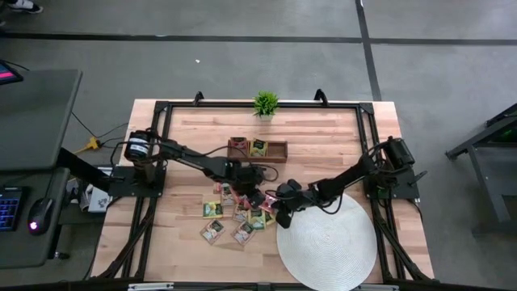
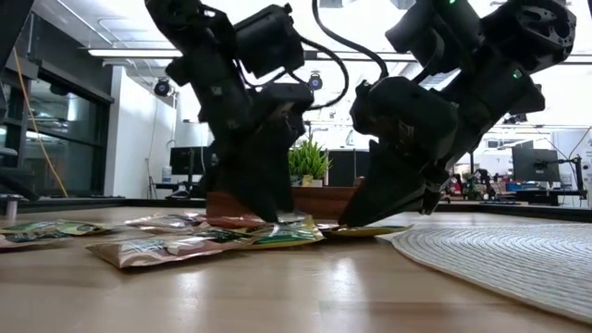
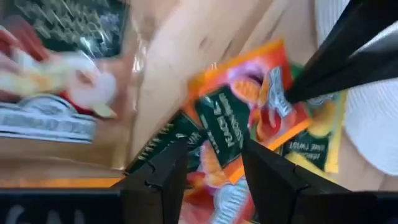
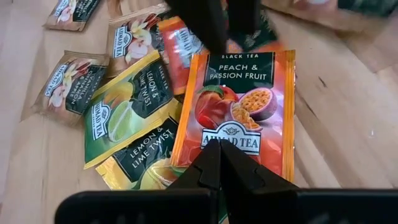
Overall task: Pick & Place Tea
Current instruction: Put the orange tea bag into the left section of the wooden organizer
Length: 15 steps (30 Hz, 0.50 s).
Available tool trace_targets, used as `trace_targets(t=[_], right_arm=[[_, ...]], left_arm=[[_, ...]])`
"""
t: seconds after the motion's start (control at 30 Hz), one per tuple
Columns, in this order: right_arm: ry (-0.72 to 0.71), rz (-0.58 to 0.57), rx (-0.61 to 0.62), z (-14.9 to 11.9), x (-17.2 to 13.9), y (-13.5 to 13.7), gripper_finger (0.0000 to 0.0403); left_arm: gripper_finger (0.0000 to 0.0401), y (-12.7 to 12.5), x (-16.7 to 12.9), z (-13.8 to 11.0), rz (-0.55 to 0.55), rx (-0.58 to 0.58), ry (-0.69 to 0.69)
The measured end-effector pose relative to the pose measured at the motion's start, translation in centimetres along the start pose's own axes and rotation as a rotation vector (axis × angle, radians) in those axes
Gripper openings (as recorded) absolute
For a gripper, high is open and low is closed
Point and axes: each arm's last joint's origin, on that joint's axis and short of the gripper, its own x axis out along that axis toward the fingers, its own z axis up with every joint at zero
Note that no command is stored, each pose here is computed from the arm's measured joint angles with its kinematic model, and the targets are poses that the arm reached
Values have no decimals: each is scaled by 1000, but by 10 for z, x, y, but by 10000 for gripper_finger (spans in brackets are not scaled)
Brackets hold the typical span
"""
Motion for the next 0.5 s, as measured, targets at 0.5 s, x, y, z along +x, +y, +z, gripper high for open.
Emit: trace_targets(t=[0.5], right_arm=[[-5, 15, 14, 5, 1, -3, 0]], left_arm=[[152, 0, 10, 1, -50, 11, 5]])
